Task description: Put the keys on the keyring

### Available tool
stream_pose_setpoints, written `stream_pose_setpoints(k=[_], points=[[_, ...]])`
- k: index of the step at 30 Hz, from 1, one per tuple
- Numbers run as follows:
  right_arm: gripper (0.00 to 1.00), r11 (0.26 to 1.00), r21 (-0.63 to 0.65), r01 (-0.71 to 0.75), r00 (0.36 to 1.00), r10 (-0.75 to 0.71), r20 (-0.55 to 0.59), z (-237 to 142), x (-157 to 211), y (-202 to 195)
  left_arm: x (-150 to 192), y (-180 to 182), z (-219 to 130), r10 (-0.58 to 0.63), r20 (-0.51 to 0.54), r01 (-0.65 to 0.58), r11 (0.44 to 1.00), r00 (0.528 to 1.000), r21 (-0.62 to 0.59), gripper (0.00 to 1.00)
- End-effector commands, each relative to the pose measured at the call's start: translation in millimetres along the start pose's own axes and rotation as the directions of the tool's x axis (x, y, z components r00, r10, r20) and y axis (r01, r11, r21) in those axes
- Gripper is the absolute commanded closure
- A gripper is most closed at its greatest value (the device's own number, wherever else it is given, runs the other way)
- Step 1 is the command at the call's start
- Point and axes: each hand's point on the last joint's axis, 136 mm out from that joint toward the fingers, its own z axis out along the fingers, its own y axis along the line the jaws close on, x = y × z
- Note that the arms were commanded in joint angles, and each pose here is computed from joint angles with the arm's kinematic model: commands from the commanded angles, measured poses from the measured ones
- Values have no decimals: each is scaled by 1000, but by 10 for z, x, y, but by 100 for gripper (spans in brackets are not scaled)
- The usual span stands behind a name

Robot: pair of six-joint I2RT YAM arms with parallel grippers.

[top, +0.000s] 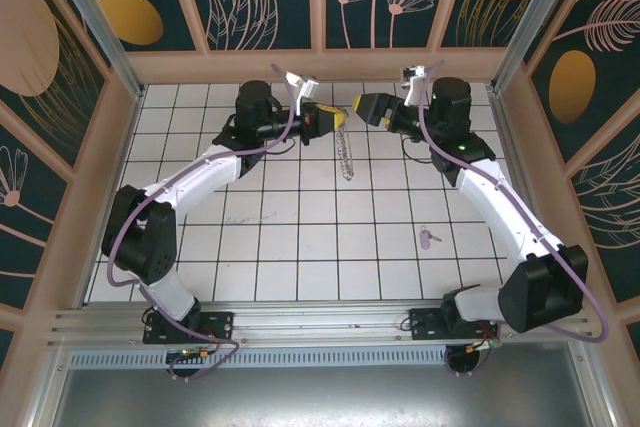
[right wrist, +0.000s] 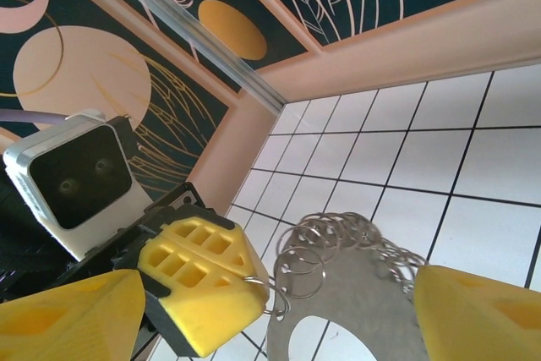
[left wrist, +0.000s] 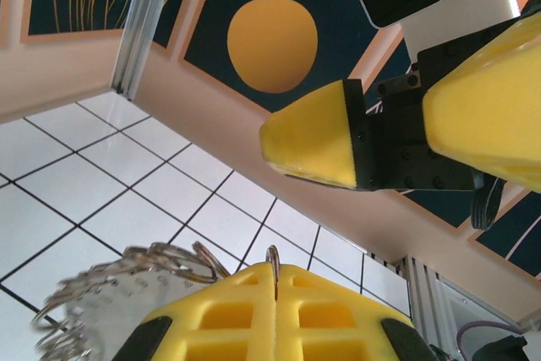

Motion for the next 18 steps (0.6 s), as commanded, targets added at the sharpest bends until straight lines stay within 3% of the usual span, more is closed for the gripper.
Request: stream_pose_setpoints(k=[1, 7, 18], points=[[17, 1000, -2, -20, 999, 20, -26, 42, -10, -22, -130, -72, 23, 18, 16, -18, 1000, 1000, 20, 100], [17, 1000, -3, -1, 1000, 1, 11, -10, -20, -15, 17, 108, 96, -8, -28, 8, 1000, 1000, -18, 100], [16, 997, 47, 55, 992, -60, 109, -217, 94, -130, 184, 37, 31, 30, -26, -30, 999, 999, 24, 100]])
